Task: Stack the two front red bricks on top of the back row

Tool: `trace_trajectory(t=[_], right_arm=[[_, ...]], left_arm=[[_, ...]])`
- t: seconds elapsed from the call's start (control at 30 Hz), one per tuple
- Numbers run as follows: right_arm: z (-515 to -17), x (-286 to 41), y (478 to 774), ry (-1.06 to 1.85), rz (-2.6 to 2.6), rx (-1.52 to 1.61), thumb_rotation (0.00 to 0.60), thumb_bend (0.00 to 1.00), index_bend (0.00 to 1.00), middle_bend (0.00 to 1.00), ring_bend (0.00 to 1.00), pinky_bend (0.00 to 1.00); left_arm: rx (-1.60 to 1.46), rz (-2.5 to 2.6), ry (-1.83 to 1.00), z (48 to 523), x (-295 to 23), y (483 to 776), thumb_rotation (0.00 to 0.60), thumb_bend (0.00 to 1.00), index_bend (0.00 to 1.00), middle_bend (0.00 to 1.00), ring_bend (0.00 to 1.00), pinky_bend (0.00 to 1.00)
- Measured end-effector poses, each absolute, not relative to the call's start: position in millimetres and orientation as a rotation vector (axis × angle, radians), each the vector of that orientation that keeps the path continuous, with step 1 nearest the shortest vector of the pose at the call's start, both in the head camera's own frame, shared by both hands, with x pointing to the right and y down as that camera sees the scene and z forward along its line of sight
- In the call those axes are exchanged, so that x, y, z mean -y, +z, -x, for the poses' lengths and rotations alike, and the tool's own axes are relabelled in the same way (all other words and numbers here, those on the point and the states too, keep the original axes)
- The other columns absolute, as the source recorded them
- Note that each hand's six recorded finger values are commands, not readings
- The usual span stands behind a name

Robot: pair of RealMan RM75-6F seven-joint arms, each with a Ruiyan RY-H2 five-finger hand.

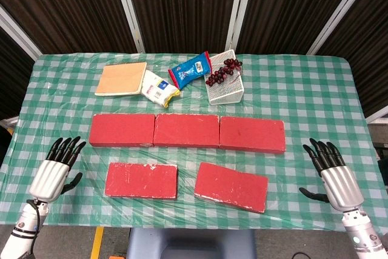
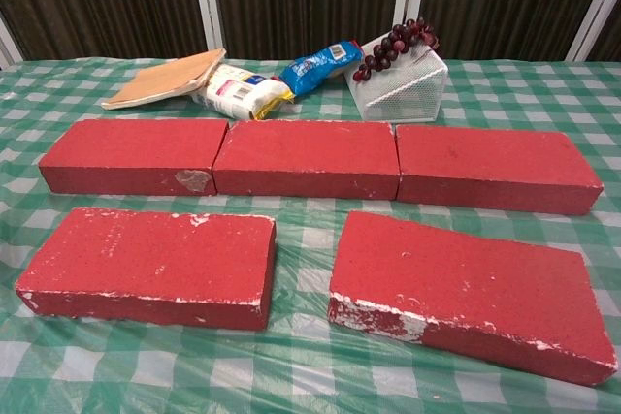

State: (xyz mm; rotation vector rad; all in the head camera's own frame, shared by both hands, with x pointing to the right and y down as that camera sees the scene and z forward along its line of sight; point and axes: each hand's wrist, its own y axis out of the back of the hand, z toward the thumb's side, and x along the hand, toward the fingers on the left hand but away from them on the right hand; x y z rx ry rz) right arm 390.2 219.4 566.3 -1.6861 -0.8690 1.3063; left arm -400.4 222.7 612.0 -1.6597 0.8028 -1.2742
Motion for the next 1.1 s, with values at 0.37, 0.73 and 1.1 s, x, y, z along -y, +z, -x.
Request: trace_trajectory(t=[0.37,0.73,1.1], right_arm=[[-385.5,-224.6,567.3,1.293,1.730,0.843,0.600,0.19,0.00,0.00,0.00,0.00],[-385.1,-227.8,562.7,1.268,1.765,0.839,0.600,0.19,0.00,0.00,0.00,0.00],[-384.7,-227.9,565.4,1.277,1.780,0.829,0.600,0.19,0.00,0.00,0.00,0.00]], left_arm=[[-0.663,1.940,-1.201,362.6,-243.2,624.1,0.600,0.30,0.00,0.00,0.00,0.05],[-0.395,2.178,-1.125,301.0,-253.0,651.0,0.600,0.28,0.00,0.00,0.00,0.03],[-0.360,2.251,-1.132,282.0,-245.5,679.5,0.600,0.28,0.00,0.00,0.00,0.03]])
